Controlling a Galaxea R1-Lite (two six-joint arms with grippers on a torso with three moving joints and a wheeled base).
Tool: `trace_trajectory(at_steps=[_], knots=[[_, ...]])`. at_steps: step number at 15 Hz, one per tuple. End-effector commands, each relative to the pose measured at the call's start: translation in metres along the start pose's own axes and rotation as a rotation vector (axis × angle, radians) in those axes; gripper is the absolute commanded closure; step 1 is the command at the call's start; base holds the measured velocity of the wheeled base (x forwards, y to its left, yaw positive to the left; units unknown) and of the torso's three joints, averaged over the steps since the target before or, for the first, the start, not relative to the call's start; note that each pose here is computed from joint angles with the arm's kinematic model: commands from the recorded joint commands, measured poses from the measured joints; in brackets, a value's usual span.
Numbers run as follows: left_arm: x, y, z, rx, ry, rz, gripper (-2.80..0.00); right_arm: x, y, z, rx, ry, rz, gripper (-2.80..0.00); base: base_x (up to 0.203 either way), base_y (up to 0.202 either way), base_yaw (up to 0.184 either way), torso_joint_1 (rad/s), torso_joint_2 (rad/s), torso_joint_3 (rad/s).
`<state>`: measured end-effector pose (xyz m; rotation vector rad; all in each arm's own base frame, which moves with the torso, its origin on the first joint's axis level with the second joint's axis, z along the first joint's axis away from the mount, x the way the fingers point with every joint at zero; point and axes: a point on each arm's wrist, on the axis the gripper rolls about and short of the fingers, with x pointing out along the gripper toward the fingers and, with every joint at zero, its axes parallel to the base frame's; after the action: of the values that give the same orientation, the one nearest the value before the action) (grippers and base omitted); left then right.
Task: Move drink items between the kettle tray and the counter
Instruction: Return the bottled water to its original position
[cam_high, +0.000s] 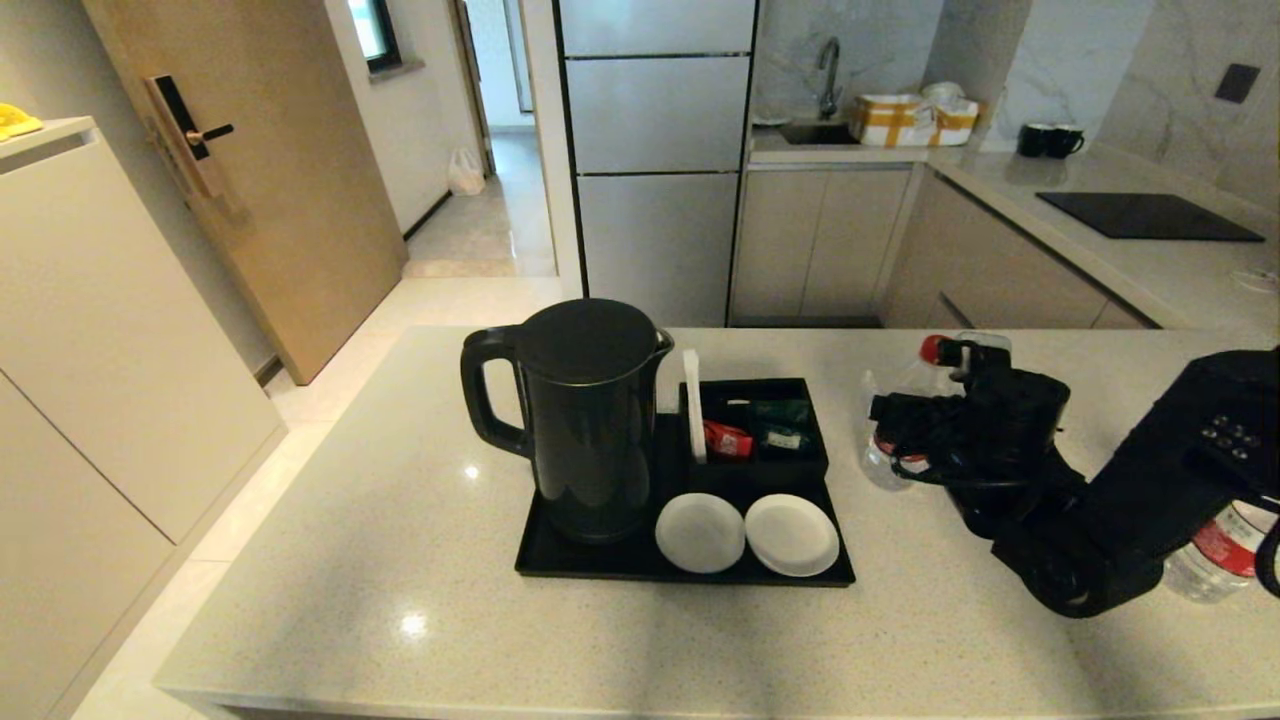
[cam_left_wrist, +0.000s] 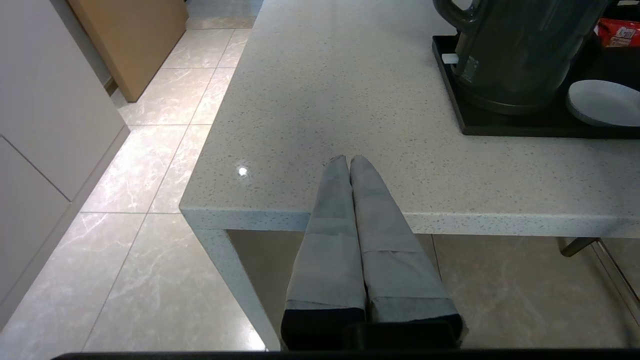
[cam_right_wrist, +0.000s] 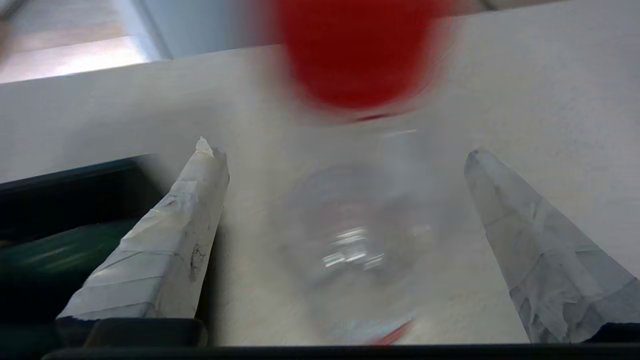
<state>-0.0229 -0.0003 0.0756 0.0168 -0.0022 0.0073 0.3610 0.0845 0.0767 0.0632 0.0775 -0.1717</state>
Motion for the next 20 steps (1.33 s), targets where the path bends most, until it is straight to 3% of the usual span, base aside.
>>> trace_trajectory(at_steps=[1, 9, 10, 17, 20], knots=[[0.000, 0.000, 0.000, 0.000, 0.002, -0.003, 0.00, 0.014, -0.008, -0.011, -0.005, 0.010, -0.035, -2.80, 0.000, 0.000, 0.000, 0.000, 0.00, 0.000], [0.000, 0.000, 0.000, 0.000, 0.002, 0.000, 0.00, 0.020, -0.015, -0.022, -0.021, 0.041, -0.046, -2.80, 0.000, 0.000, 0.000, 0.000, 0.00, 0.000], [0.000, 0.000, 0.000, 0.000, 0.002, -0.001, 0.00, 0.019, -0.016, -0.020, -0.020, 0.040, -0.041, 0.00, 0.000, 0.000, 0.000, 0.000, 0.00, 0.000], [0.000, 0.000, 0.000, 0.000, 0.002, -0.002, 0.00, 0.009, -0.018, -0.012, -0.018, 0.035, -0.027, 0.00, 0.000, 0.000, 0.000, 0.000, 0.00, 0.000], [0.000, 0.000, 0.000, 0.000, 0.002, -0.001, 0.00, -0.013, -0.015, 0.016, -0.002, -0.003, 0.035, 0.00, 0.000, 0.000, 0.000, 0.000, 0.00, 0.000]])
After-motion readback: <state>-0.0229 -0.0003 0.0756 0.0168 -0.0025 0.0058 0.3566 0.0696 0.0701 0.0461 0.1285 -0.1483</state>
